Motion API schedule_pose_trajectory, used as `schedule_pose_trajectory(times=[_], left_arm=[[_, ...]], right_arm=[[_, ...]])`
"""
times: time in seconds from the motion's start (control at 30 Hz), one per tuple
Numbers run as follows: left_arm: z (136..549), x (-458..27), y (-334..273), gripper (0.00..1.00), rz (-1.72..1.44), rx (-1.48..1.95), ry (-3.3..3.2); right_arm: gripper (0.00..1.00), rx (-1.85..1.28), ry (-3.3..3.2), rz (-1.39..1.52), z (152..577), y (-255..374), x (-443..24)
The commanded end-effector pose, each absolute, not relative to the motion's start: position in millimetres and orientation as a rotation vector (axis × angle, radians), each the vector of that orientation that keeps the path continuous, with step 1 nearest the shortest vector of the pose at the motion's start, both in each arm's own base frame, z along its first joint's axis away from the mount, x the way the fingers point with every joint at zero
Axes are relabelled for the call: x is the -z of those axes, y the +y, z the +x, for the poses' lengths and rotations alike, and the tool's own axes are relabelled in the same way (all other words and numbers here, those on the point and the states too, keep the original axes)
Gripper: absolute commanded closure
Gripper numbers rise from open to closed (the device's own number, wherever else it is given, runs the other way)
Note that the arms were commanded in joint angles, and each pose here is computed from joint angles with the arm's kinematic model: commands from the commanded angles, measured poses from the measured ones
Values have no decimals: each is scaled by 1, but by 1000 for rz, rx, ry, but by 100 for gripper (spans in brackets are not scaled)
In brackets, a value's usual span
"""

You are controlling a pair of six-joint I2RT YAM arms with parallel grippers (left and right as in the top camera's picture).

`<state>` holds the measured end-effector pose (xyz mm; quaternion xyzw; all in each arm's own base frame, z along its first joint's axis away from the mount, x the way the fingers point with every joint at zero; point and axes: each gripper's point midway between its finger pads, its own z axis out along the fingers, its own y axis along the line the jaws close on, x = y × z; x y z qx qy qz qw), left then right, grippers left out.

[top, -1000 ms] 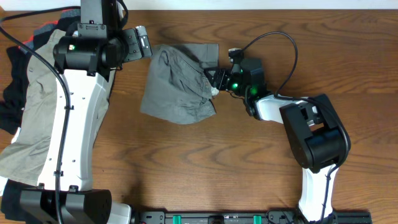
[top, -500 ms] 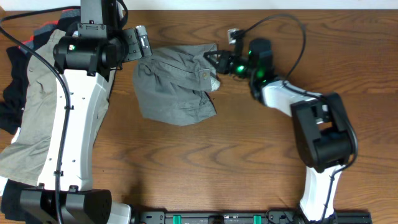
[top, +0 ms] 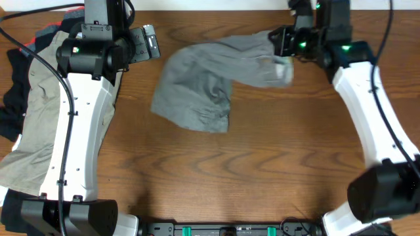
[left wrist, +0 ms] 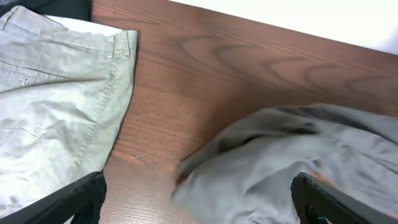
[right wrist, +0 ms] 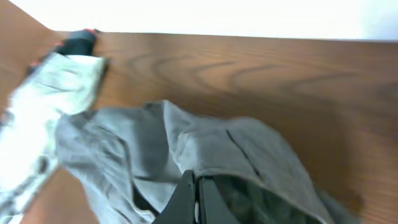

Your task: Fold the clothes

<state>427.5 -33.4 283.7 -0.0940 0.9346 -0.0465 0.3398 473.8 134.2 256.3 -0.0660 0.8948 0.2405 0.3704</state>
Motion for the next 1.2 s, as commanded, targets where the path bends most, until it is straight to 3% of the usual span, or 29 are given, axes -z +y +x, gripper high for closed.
schedule_pose_trajectory(times=[0.0, 0.33, 0.43, 0.57, 0.6, 0.67, 0.73, 0.8, 0.97, 1.17], left_arm=[[428, -285, -32, 4, -238, 108, 2431], [421, -276, -57, 4, -29, 84, 2484], [420, -273, -59, 4, -23, 85, 2491], [419, -266, -58, 4, -17, 80, 2507], [418, -265, -58, 4, -14, 79, 2510], [418, -262, -58, 4, -14, 77, 2518], [417, -259, -58, 4, -14, 76, 2525], [416, -256, -58, 4, -12, 74, 2532], [416, -249, -58, 4, 12, 61, 2549], [428, -238, -61, 4, 101, 41, 2547]], right_arm=[[99, -408, 2307, -172, 479, 103, -257], [98, -326, 2330, -76, 513, 70, -220], [93, -303, 2284, -38, 526, 51, -224], [94, -278, 2232, 6, 535, 27, -234], [91, -275, 2228, 12, 536, 23, -234], [67, -271, 2240, 27, 534, 17, -232], [50, -276, 2284, 37, 525, 16, -226], [41, -287, 2373, 61, 508, 16, -212], [34, -330, 2624, 205, 460, 18, -167], [34, -347, 2744, 375, 430, 12, -116]])
